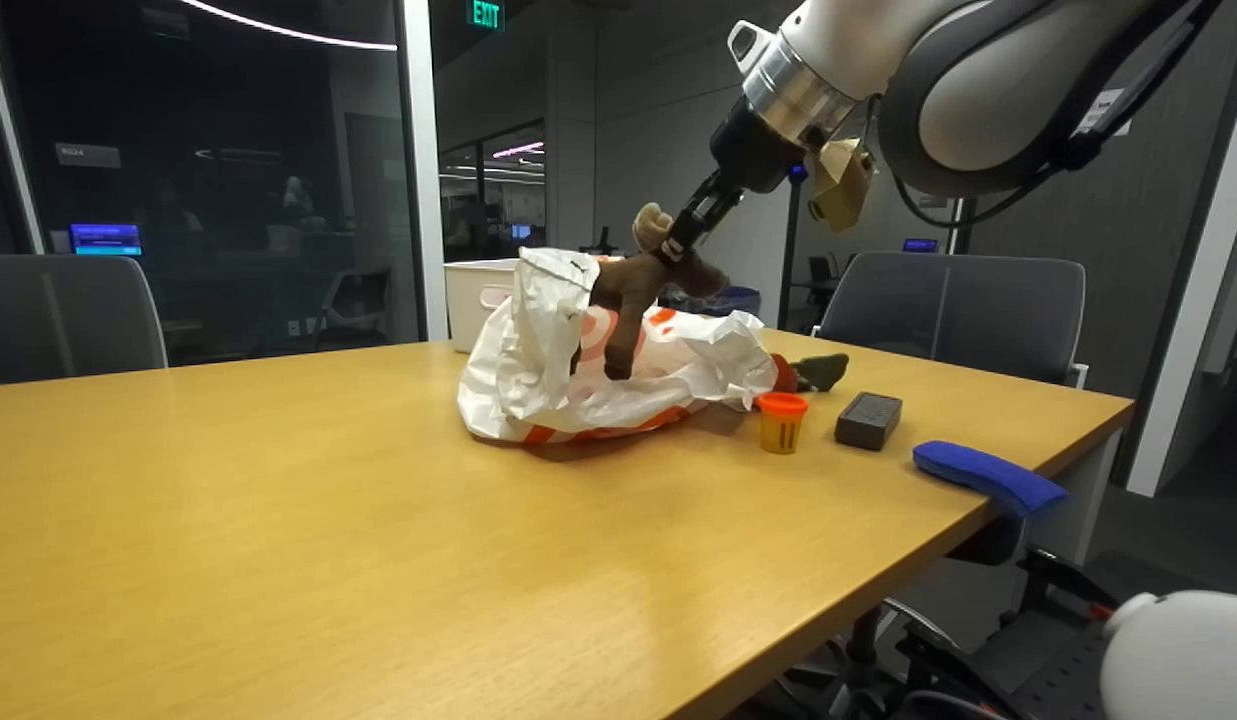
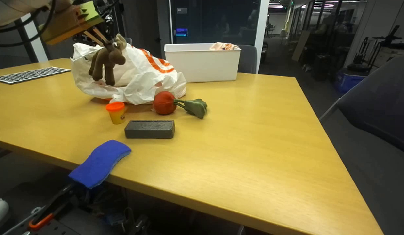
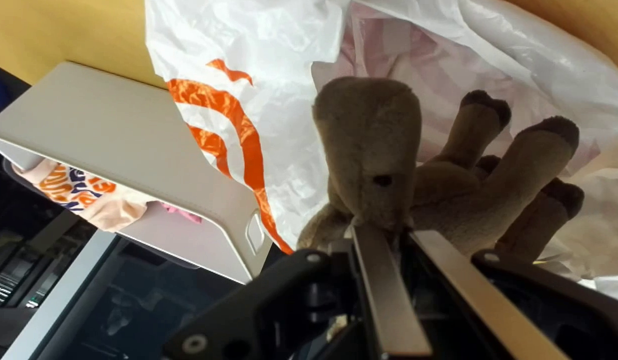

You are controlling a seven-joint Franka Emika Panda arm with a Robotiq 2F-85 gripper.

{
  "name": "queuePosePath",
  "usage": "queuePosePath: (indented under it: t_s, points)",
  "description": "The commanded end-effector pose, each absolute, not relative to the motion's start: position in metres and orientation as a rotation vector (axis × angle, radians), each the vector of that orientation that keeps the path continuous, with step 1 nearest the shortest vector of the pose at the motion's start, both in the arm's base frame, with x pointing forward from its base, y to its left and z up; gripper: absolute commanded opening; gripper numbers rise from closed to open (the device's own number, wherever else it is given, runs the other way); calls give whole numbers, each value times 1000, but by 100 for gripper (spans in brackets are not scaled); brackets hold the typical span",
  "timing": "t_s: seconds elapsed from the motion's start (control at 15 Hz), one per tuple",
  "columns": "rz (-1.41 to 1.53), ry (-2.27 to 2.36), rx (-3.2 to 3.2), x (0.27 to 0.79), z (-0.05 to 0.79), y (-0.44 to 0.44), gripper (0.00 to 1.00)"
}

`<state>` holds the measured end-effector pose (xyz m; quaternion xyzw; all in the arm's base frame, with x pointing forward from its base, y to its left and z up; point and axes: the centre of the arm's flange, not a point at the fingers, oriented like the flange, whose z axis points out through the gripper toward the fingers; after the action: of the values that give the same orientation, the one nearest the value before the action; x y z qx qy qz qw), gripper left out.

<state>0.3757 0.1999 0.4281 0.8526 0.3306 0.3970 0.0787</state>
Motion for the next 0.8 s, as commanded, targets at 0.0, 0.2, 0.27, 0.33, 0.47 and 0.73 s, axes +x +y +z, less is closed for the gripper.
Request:
queuePosePath:
  t_s: [0.0, 0.2, 0.27, 0.33, 0.47, 0.73]
  points:
    - [1309, 949, 2472, 387, 395, 215, 4]
    - [1355, 967, 2417, 387, 385, 222, 4]
    - [1323, 985, 2431, 388, 379, 224, 5]
    - [1266, 1005, 2461, 389, 373, 225, 4]
    - [1141, 989, 2528, 396, 357, 228, 5]
    - [1081, 996, 2532, 404, 345, 231, 19]
